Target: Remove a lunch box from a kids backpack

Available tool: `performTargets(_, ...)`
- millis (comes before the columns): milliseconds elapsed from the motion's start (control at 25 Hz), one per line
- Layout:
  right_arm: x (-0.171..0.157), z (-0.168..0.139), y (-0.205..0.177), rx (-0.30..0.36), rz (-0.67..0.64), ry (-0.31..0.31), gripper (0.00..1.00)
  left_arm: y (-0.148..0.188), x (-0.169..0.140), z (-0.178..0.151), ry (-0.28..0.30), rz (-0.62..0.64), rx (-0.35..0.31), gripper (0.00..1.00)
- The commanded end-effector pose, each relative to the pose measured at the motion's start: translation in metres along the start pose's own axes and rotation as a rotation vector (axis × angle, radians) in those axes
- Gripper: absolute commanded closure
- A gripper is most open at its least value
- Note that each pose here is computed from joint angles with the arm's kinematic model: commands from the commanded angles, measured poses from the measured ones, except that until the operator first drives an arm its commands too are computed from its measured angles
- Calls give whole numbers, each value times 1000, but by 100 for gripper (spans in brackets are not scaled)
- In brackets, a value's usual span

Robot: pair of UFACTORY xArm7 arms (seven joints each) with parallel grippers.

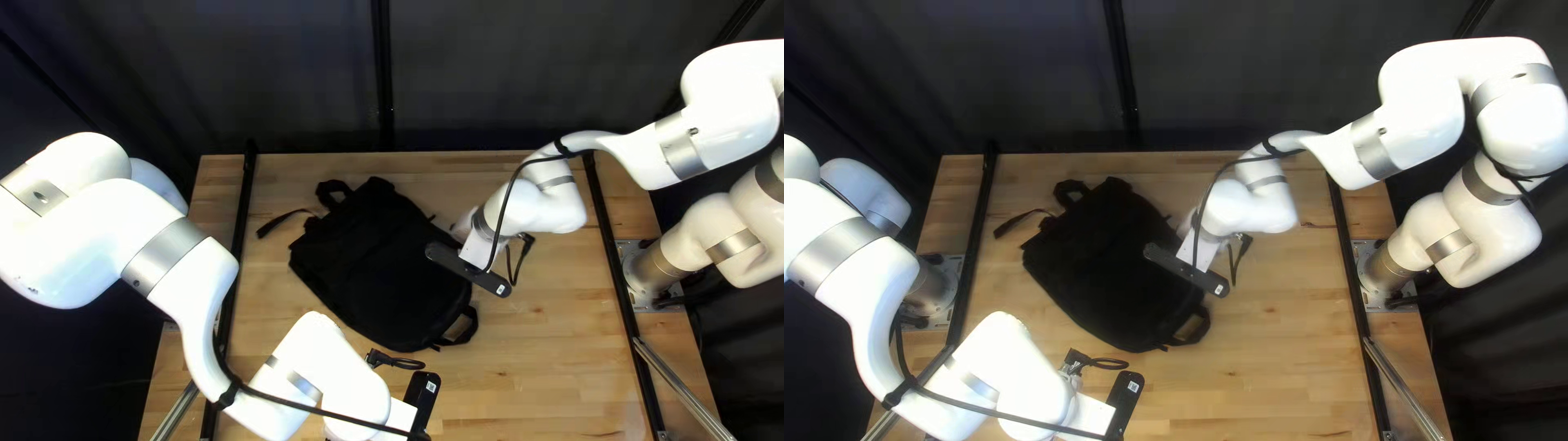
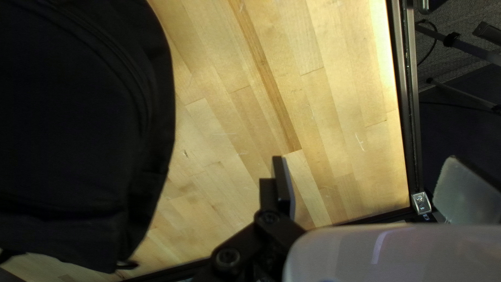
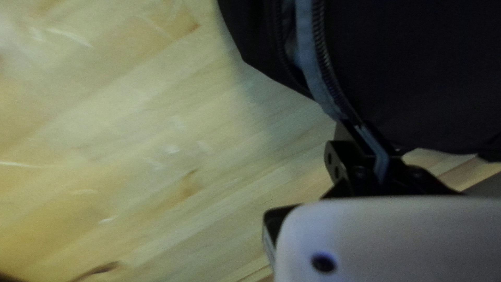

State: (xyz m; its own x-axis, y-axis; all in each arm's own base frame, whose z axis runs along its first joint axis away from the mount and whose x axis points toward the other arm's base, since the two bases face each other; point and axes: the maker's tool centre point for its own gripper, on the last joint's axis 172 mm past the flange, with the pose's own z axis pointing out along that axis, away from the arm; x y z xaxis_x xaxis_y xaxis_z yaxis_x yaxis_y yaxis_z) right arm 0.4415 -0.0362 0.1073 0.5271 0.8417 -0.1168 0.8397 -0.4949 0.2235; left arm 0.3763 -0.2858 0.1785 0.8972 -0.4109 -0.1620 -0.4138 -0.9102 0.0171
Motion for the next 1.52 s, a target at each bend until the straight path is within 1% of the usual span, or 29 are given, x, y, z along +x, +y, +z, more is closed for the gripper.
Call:
performTargets(40, 7, -16, -41, 45, 141, -95, 100, 0, 0, 0, 0, 0, 0, 0)
performTargets(120, 14, -19, -48, 60, 176, -115, 100, 0, 0, 0, 0, 0, 0, 0)
performTargets(160, 24, -23, -55, 69, 199, -129, 100, 0, 0, 0, 0, 0, 0, 0)
performTargets(240, 38, -27, -64, 74, 220, -137, 100, 0, 0, 0, 0, 0, 0, 0)
performTargets(480, 80, -39, -69, 51, 219, -124, 100, 0, 0, 0, 0, 0, 0, 0)
performTargets(600, 86, -38, -75, 43, 215, -122, 100, 0, 0, 0, 0, 0, 0, 0)
performTargets(640, 84, -38, -77, 37, 209, -116, 18, 0, 0, 0, 0, 0, 0, 0)
performTargets(680, 80, -38, -82, 26, 194, -104, 0, 0, 0, 0, 0, 0, 0, 0)
performTargets(800, 63, -43, -86, -3, 163, -80, 0, 0, 0, 0, 0, 0, 0, 0)
performTargets(880, 40, -50, -81, -38, 126, -50, 0, 0, 0, 0, 0, 0, 0, 0)
performTargets(920, 33, -52, -78, -48, 114, -40, 0, 0, 0, 0, 0, 0, 0, 0)
performTargets(960, 16, -54, -67, -71, 88, -19, 0, 0, 0, 0, 0, 0, 0, 0)
performTargets(1000, 8, -55, -61, -82, 74, -7, 0, 0, 0, 0, 0, 0, 0, 0)
performTargets(1080, -14, -53, -36, -115, 37, 35, 0, 0, 0, 0, 0, 0, 0, 0)
performTargets(1120, -19, -52, -29, -123, 29, 48, 0, 0, 0, 0, 0, 0, 0, 0)
performTargets(1200, -37, -44, -2, -146, 6, 92, 0, 0, 0, 0, 0, 0, 0, 0)
performTargets(1280, -55, -29, 32, -166, -22, 152, 0, 0, 0, 0, 0, 0, 0, 0)
performTargets(1320, -58, -25, 38, -171, -31, 169, 0, 0, 0, 0, 0, 0, 0, 0)
performTargets(1360, -66, -13, 52, -172, -48, 202, 0, 0, 0, 0, 0, 0, 0, 0)
performTargets(1440, -78, 6, 67, -168, -72, 243, 0, 0, 0, 0, 0, 0, 0, 0)
performTargets(1520, -78, 6, 67, -168, -72, 243, 0, 0, 0, 0, 0, 0, 0, 0)
